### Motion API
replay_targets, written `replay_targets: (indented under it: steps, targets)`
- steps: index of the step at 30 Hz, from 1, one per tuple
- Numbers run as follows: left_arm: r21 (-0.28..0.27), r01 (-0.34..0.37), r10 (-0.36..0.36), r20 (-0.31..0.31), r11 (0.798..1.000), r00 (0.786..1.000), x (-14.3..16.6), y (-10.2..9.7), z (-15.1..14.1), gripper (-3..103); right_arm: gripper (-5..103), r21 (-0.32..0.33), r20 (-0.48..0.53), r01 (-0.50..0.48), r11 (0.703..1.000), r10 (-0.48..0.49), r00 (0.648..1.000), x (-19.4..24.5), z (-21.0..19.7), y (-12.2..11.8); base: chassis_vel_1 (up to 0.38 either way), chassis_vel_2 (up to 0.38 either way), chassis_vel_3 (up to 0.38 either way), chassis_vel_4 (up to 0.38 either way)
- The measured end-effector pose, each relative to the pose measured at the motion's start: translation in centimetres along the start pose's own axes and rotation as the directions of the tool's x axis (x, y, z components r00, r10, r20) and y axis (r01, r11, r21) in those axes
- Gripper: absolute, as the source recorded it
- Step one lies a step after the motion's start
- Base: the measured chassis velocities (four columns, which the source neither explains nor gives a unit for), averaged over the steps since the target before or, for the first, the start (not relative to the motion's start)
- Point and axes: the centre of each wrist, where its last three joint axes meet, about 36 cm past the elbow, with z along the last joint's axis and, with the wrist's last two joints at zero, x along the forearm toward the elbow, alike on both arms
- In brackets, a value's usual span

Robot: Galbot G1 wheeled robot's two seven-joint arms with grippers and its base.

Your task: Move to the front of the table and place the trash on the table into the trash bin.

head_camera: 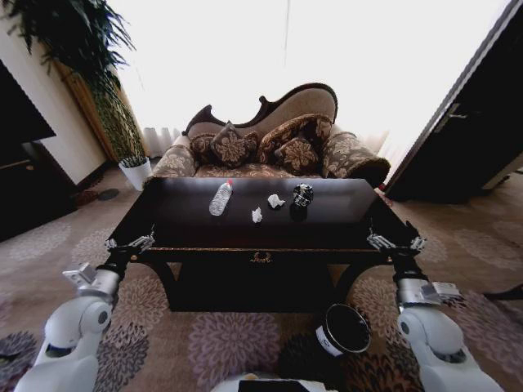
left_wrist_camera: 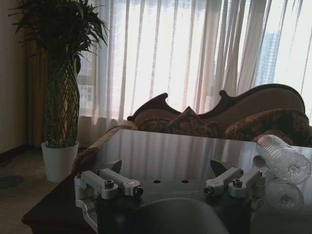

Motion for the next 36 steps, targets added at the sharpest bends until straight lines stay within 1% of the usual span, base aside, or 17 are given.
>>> replay_targets:
  steps: [18,30,36]
  targets:
    - [0.001,0.009,-0.009,-0.002,1.0,1.0,0.4,0.1,0.4,100,100,-0.015,-0.017,-0.003,1.0,0.003,1.0,0.7,0.7,0.5,0.0,0.0,0.0,0.0]
    - [0.006,0.002,-0.002,-0.004,1.0,1.0,0.5,-0.4,0.6,100,100,-0.008,-0.026,0.001,1.0,-0.001,1.0,0.9,1.2,0.6,0.0,0.0,0.0,0.0]
    - [0.014,0.009,-0.009,0.007,1.0,1.0,0.6,-0.3,0.2,100,100,-0.006,-0.025,0.006,1.0,-0.006,1.0,1.0,1.2,0.6,0.0,0.0,0.0,0.0]
